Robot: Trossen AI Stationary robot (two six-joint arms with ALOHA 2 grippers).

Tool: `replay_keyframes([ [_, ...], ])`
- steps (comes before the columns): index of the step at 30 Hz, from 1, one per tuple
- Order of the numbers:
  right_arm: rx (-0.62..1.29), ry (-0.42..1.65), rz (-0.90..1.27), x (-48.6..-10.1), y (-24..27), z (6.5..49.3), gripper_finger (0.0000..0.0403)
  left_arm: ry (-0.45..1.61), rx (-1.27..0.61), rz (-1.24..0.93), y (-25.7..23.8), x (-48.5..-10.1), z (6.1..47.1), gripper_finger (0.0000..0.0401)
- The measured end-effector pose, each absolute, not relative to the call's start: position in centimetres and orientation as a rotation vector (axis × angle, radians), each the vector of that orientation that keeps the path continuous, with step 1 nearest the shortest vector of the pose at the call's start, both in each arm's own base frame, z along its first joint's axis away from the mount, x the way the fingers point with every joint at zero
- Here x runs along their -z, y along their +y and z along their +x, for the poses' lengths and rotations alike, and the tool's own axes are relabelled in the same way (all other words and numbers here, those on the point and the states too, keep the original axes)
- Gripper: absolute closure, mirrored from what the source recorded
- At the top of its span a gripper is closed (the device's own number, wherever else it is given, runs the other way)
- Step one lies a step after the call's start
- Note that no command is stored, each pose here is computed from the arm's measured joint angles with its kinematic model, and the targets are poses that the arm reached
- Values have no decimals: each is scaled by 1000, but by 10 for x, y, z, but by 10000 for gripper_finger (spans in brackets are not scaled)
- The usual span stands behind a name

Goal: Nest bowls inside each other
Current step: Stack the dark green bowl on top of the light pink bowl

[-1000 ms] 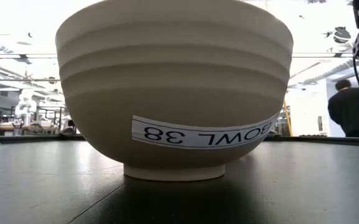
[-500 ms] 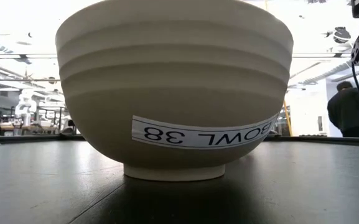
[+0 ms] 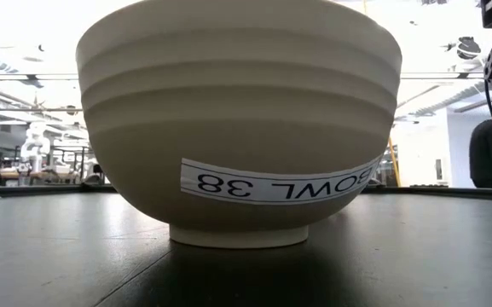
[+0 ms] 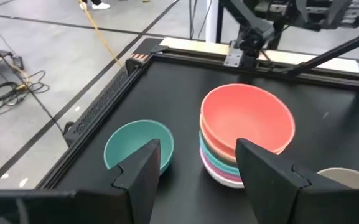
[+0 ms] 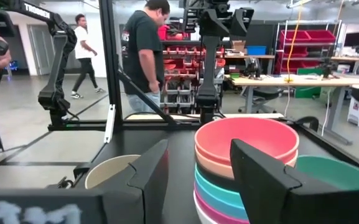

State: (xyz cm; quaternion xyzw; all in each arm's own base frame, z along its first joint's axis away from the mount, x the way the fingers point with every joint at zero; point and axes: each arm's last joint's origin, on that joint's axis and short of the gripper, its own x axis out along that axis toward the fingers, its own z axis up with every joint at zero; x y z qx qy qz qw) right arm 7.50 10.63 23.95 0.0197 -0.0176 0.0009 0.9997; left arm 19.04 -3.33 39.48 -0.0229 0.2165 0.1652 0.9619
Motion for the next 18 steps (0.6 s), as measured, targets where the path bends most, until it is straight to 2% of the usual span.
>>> replay_keyframes([
  [18,-6,-17,51,-221,106,75,238,457,-357,-37,-33,-387,191,187],
])
